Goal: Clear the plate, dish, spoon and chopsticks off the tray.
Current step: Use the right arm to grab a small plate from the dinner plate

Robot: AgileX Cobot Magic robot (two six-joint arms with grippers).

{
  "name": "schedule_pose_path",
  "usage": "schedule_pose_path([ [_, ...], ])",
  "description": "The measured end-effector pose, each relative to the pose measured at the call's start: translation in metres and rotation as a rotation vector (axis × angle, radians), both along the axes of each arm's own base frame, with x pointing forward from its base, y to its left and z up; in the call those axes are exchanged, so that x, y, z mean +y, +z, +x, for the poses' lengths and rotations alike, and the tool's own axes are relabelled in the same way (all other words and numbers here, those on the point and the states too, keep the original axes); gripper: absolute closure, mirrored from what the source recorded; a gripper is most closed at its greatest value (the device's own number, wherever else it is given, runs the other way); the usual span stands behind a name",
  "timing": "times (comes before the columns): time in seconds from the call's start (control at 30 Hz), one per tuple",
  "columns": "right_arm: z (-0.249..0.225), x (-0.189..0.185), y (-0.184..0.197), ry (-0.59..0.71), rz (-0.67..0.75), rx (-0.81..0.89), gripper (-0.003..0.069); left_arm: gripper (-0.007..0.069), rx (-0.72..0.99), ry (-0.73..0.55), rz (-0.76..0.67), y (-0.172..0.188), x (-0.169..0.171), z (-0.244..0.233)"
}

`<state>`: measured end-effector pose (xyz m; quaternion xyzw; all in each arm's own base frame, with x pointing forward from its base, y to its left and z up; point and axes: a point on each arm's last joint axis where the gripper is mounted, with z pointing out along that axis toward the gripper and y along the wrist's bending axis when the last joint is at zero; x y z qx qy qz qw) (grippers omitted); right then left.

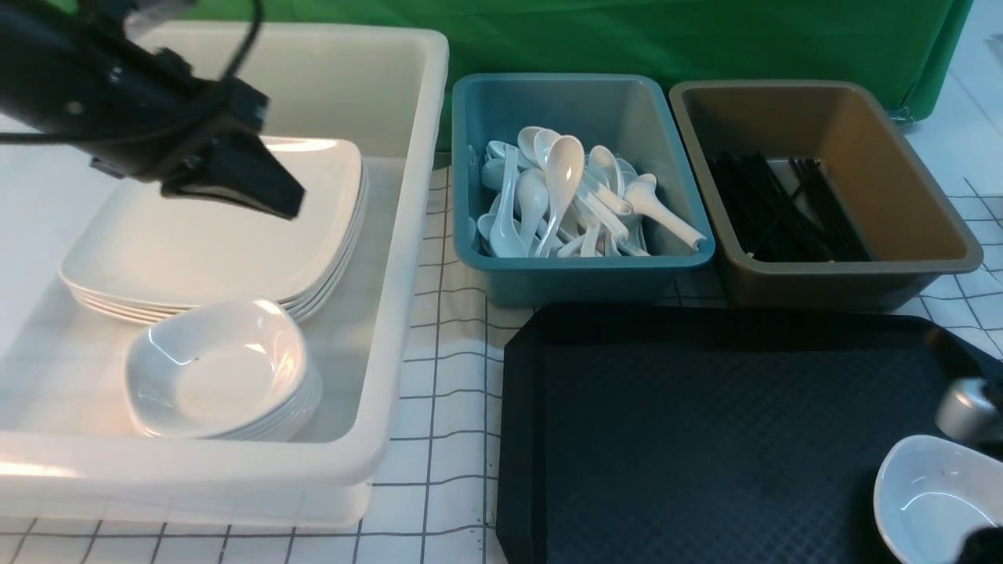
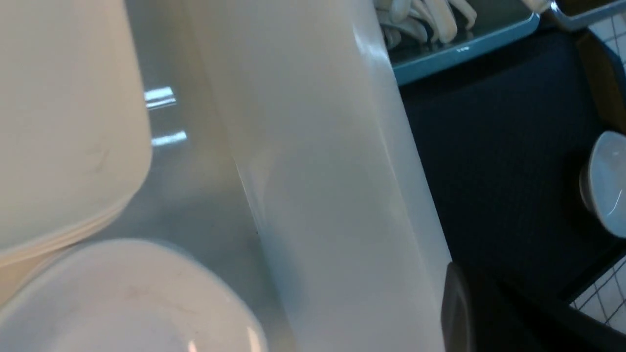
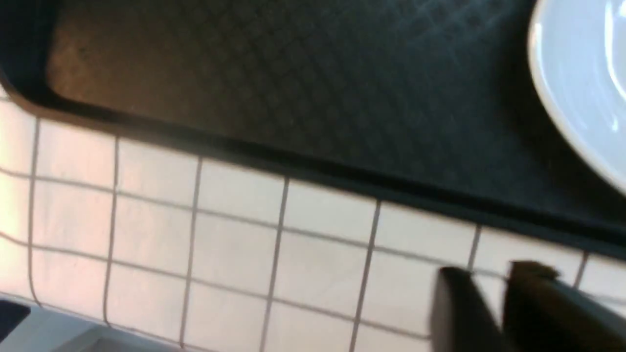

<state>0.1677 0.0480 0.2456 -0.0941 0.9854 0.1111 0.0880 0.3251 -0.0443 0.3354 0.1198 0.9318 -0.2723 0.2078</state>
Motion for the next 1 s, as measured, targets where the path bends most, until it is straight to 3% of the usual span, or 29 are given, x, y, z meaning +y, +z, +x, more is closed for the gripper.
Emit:
schedule_pose_path([
  [0.07,0.017,0.008,0.001,0.038,-0.031,-0.007,0.0246,0.0628,-0.001,-0.021,0.015,-0.001,-0.007,-0.001],
  [0.17,0.035,0.017,-0.003,0.121,-0.134,-0.008,0.0206,0.0628,-0.001,-0.034,0.037,-0.002,-0.009,-0.002],
  [0.33,0.047,0.028,-0.024,0.176,-0.274,0.054,0.0197,0.0628,-0.001,-0.037,0.065,-0.003,-0.007,-0.002],
  [0.37,0.053,0.032,-0.041,0.178,-0.386,0.092,0.0197,0.0627,-0.001,-0.037,0.071,-0.003,-0.006,-0.002],
  [0.43,0.059,0.033,-0.054,0.161,-0.474,0.107,0.0196,0.0627,-0.001,-0.038,0.076,-0.004,-0.006,-0.002],
  [0.67,0.072,0.034,-0.085,0.128,-0.568,0.151,0.0195,0.0626,-0.001,-0.038,0.080,-0.004,-0.006,-0.002],
  [0.8,0.076,0.036,-0.098,0.137,-0.576,0.167,0.0267,0.0626,-0.001,-0.038,0.081,-0.004,-0.006,-0.002],
  [0.87,0.076,0.036,-0.098,0.146,-0.576,0.167,0.0411,0.0626,-0.001,-0.038,0.081,-0.004,-0.006,-0.002],
  [0.9,0.077,0.036,-0.096,0.159,-0.579,0.160,0.0448,0.0626,-0.001,-0.038,0.081,-0.004,-0.006,-0.002],
  [1.0,0.076,0.037,-0.088,0.171,-0.591,0.150,0.0471,0.0626,-0.001,-0.038,0.081,-0.004,-0.006,-0.002],
])
